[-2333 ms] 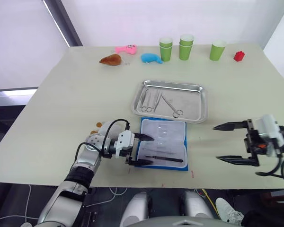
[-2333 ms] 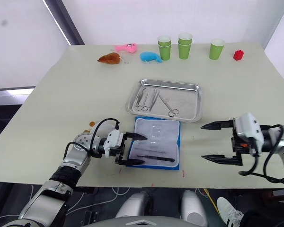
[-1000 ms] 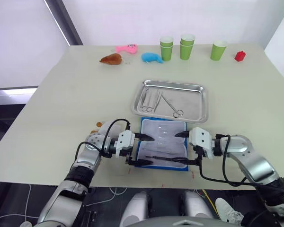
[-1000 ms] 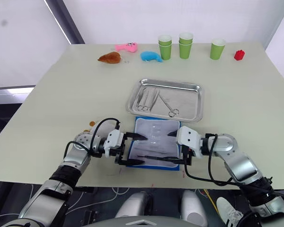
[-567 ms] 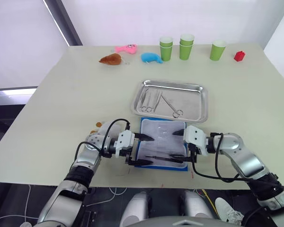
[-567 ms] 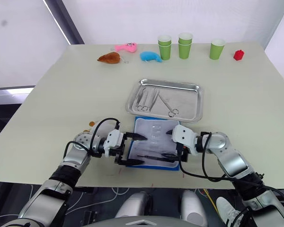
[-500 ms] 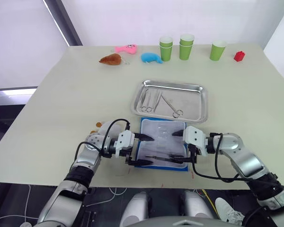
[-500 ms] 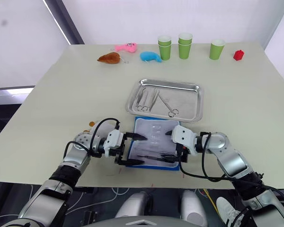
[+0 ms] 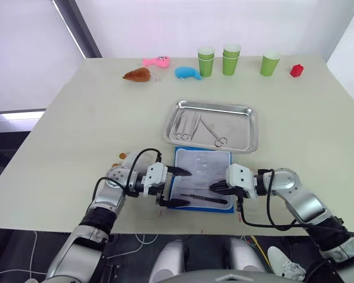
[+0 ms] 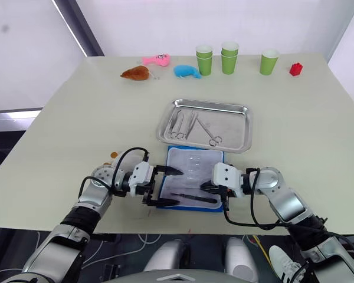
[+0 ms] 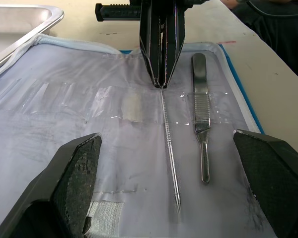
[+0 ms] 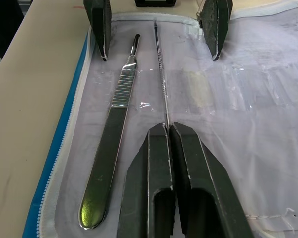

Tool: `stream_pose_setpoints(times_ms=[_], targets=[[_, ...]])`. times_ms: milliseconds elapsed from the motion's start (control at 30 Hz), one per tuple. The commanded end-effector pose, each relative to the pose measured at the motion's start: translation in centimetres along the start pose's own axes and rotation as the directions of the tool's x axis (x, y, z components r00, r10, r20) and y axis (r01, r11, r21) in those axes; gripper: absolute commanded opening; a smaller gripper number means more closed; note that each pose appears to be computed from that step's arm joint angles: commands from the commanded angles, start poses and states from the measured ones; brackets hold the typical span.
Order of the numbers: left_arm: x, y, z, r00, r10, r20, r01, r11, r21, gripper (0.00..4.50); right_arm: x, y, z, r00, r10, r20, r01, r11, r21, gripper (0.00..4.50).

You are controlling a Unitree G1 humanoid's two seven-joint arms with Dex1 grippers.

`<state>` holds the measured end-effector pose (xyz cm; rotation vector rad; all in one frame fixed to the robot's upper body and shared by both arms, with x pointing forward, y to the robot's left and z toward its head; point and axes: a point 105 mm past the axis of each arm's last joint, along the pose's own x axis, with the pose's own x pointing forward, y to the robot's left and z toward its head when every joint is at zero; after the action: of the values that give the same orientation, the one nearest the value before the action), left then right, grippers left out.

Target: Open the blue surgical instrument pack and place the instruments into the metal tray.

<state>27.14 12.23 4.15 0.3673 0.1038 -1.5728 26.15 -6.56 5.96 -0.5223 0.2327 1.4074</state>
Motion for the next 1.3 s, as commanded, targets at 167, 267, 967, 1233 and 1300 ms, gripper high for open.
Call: stream_pose_setpoints(times_ms=[167, 267, 967, 1233, 1300], targets=[[-0.6, -3.6, -5.3, 0.983, -0.083, -0.163, 0.047, 0.976, -0.213, 4.50, -0.3, -0.1, -0.1, 0.999, -0.015, -0.038, 0.017, 0.999, 0.047, 0.04], [-0.6, -3.6, -5.2, 0.983, -0.081, -0.163, 0.046, 0.976, -0.212, 4.50, -0.5, -0.3, 0.9, 0.999, -0.019, -0.033, 0.020, 0.999, 0.038, 0.04], [-0.1, -3.5, -5.2, 0.984, -0.085, -0.153, 0.051, 0.975, -0.214, 4.50, -4.7, -1.0, 3.4, 0.979, -0.030, -0.203, 0.006, 0.993, -0.120, 0.04], [0.1, -3.6, -5.1, 0.985, -0.086, -0.149, 0.053, 0.976, -0.212, 4.50, -7.4, -0.3, 2.6, 0.977, -0.042, -0.208, 0.014, 0.991, -0.133, 0.04], [0.1, -3.7, -5.1, 0.985, -0.088, -0.148, 0.055, 0.976, -0.212, 4.50, -8.4, -0.4, 2.2, 0.974, -0.055, -0.219, 0.028, 0.991, -0.127, 0.04]])
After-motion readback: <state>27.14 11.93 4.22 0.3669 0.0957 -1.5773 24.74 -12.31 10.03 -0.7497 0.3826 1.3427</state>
